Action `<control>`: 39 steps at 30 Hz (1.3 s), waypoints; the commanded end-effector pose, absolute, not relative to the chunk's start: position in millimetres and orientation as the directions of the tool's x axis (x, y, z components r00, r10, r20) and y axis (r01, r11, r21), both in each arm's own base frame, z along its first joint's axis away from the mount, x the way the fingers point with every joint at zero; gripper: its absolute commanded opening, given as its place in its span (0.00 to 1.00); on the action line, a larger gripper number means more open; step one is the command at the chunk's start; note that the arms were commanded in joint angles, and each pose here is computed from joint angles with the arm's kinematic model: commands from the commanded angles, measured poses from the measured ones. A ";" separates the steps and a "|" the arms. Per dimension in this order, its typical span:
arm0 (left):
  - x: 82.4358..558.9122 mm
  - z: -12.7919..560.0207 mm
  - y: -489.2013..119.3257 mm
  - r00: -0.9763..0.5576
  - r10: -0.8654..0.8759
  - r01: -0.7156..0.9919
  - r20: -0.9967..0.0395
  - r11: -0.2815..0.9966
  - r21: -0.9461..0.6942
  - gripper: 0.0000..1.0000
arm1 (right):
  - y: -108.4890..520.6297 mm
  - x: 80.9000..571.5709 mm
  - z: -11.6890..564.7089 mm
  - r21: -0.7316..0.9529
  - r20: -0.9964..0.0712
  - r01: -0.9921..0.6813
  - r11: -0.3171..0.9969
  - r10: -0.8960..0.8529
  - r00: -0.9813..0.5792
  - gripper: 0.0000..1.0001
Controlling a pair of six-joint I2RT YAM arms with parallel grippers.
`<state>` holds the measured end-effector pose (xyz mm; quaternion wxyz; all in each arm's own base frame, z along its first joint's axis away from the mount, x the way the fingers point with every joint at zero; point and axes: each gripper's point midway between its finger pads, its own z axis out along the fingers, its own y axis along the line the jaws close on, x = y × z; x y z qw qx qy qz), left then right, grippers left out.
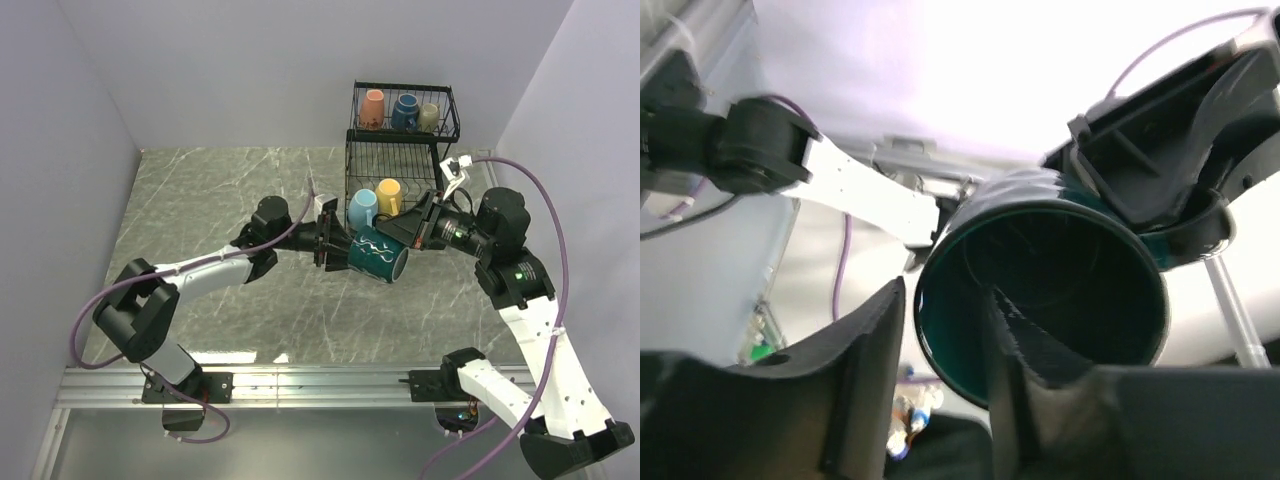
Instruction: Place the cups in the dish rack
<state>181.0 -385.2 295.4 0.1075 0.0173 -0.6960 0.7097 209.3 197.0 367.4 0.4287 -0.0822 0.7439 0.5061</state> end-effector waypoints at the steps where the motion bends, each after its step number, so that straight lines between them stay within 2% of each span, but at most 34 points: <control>1: 189.8 294.6 -374.8 -0.992 0.051 -0.111 0.112 0.016 -0.994 0.43 | 191.0 205.1 401.5 0.631 -0.773 -0.600 0.492 0.331 -0.541 0.00; 4: 194.4 289.5 -368.6 -0.996 0.028 -0.087 0.088 0.048 -0.995 0.45 | 186.2 207.8 402.8 0.614 -0.784 -0.586 0.528 0.325 -0.529 0.00; 6: 196.7 279.6 -364.1 -0.993 0.009 -0.113 0.114 0.090 -0.989 0.48 | 181.4 213.5 393.8 0.602 -0.786 -0.555 0.574 0.304 -0.538 0.00; 7: 200.1 277.2 -358.9 -0.997 -0.007 -0.081 0.080 0.103 -0.991 0.50 | 176.0 218.0 396.7 0.588 -0.795 -0.537 0.605 0.310 -0.522 0.00; 8: 201.5 265.6 -354.9 -0.993 -0.030 -0.119 0.116 0.156 -0.981 0.51 | 170.1 223.7 394.0 0.584 -0.794 -0.511 0.631 0.314 -0.520 0.00; 9: 202.9 263.4 -351.7 -0.993 -0.040 -0.115 0.109 0.179 -0.977 0.53 | 165.9 231.0 383.5 0.582 -0.785 -0.479 0.656 0.300 -0.543 0.00; 10: 205.7 260.7 -345.3 -0.998 -0.050 -0.057 0.048 0.205 -0.977 0.54 | 161.6 236.2 383.9 0.579 -0.784 -0.462 0.672 0.302 -0.543 0.00; 11: 206.4 253.7 -341.2 -0.997 -0.063 -0.059 0.045 0.250 -0.966 0.55 | 155.2 244.3 379.7 0.571 -0.783 -0.431 0.699 0.304 -0.543 0.00; 12: 206.4 246.7 -334.6 -0.994 -0.094 -0.091 0.063 0.326 -0.941 0.61 | 145.1 257.6 364.1 0.565 -0.763 -0.370 0.738 0.295 -0.575 0.00; 14: 210.9 242.9 -324.8 -0.994 -0.105 -0.016 -0.029 0.407 -0.913 0.63 | 127.0 275.5 359.7 0.532 -0.763 -0.285 0.798 0.306 -0.569 0.00; 15: 211.4 231.4 -313.4 -0.988 -0.151 -0.044 -0.035 0.490 -0.871 0.65 | 114.6 289.4 340.7 0.517 -0.731 -0.204 0.831 0.305 -0.610 0.00; 16: 210.8 231.7 -308.6 -0.986 -0.140 0.004 -0.088 0.516 -0.857 0.67 | 105.1 297.8 344.4 0.497 -0.735 -0.163 0.852 0.313 -0.601 0.00; 18: 210.2 232.4 -300.5 -0.981 -0.150 0.018 -0.119 0.548 -0.836 0.70 | 83.1 320.8 320.0 0.436 -0.699 -0.024 0.900 0.322 -0.638 0.00; 19: 207.8 230.0 -293.5 -0.978 -0.152 0.028 -0.139 0.573 -0.819 0.70 | 73.3 330.5 327.9 0.416 -0.712 0.012 0.909 0.334 -0.618 0.00; 21: 202.3 223.8 -288.6 -0.980 -0.142 0.030 -0.140 0.592 -0.805 0.71 | 55.8 353.5 305.5 0.341 -0.678 0.123 0.932 0.335 -0.655 0.00; 22: 199.8 222.4 -284.6 -0.979 -0.142 0.033 -0.148 0.601 -0.798 0.70 | 49.0 364.4 318.0 0.316 -0.698 0.149 0.937 0.336 -0.632 0.00; 23: 197.4 217.1 -281.2 -0.979 -0.143 0.025 -0.142 0.613 -0.790 0.70 | 45.2 377.4 296.9 0.275 -0.656 0.183 0.944 0.323 -0.682 0.00; 25: 193.3 218.9 -275.8 -0.976 -0.151 0.033 -0.159 0.617 -0.787 0.69 | 29.1 396.5 297.3 0.201 -0.672 0.242 0.949 0.314 -0.671 0.00; 27: 188.4 221.5 -270.6 -0.972 -0.158 0.041 -0.173 0.612 -0.790 0.69 | 19.7 413.0 269.9 0.137 -0.624 0.285 0.949 0.306 -0.719 0.00; 32: 180.5 218.7 -252.2 -0.968 -0.165 0.033 -0.187 0.660 -0.751 0.67 | -0.8 445.8 226.2 0.088 -0.560 0.372 0.924 0.355 -0.749 0.00; 39: 172.0 220.1 -231.3 -0.964 -0.169 0.032 -0.207 0.695 -0.718 0.66 | 5.2 475.5 167.1 0.116 -0.464 0.418 0.901 0.422 -0.779 0.00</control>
